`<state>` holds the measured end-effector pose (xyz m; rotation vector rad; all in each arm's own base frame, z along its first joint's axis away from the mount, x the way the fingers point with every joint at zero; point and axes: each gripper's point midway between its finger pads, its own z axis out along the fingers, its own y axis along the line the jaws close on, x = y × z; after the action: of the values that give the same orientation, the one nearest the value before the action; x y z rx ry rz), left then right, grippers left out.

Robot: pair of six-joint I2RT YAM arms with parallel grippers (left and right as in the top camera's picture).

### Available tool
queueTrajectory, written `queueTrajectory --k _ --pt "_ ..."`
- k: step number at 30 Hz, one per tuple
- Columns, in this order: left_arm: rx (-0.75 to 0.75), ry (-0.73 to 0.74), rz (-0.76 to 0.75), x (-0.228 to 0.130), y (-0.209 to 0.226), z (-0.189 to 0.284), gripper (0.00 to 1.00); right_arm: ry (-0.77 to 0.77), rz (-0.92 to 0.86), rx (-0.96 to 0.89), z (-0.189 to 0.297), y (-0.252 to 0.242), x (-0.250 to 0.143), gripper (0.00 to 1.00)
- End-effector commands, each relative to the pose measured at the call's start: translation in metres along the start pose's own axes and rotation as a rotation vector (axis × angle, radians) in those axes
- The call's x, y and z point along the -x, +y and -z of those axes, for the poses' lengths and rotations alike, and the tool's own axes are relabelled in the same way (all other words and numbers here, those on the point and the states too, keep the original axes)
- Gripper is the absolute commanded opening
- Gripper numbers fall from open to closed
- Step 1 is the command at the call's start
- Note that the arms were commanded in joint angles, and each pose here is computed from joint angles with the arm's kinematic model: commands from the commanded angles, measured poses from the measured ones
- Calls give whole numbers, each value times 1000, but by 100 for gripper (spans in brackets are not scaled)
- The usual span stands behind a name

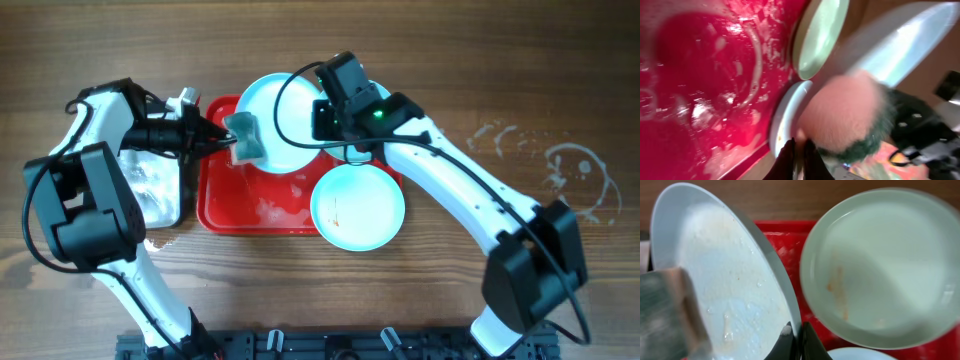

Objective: Clean dirty plates on tray and stack at the side
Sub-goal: 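Lift the plate with the right gripper and pull the sponge back left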

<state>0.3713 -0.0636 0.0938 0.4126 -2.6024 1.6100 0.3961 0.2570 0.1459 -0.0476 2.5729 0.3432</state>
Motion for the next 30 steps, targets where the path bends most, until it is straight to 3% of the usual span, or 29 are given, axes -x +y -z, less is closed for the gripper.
queueTrajectory --k 1,9,13,16,17,21,25,27,30 --pt "135 -73 -115 3 -19 24 4 -142 43 -157 31 -28 29 4" --pt "231 -173 -233 -5 -53 52 4 -144 62 -177 33 -32 29 4" --pt "428 -188 -148 -3 -26 54 4 -171 63 -253 37 -45 33 4" --pt "525 -165 -182 -4 -26 35 4 -171 55 -258 40 -47 34 4" --pt "554 -150 -193 -6 -27 25 7 -171 42 -251 44 -48 37 4" --pt "782 -197 -77 -13 -17 5 41 -208 -27 -248 77 -61 56 4" --pt "829 -259 57 -26 -25 -23 56 -282 -91 -254 117 -84 76 4" --pt "871 -286 78 -32 -27 -36 80 -305 -118 -264 132 -96 80 4" --pt "972 -343 104 -42 -17 -46 88 -305 -128 -269 137 -104 81 4"
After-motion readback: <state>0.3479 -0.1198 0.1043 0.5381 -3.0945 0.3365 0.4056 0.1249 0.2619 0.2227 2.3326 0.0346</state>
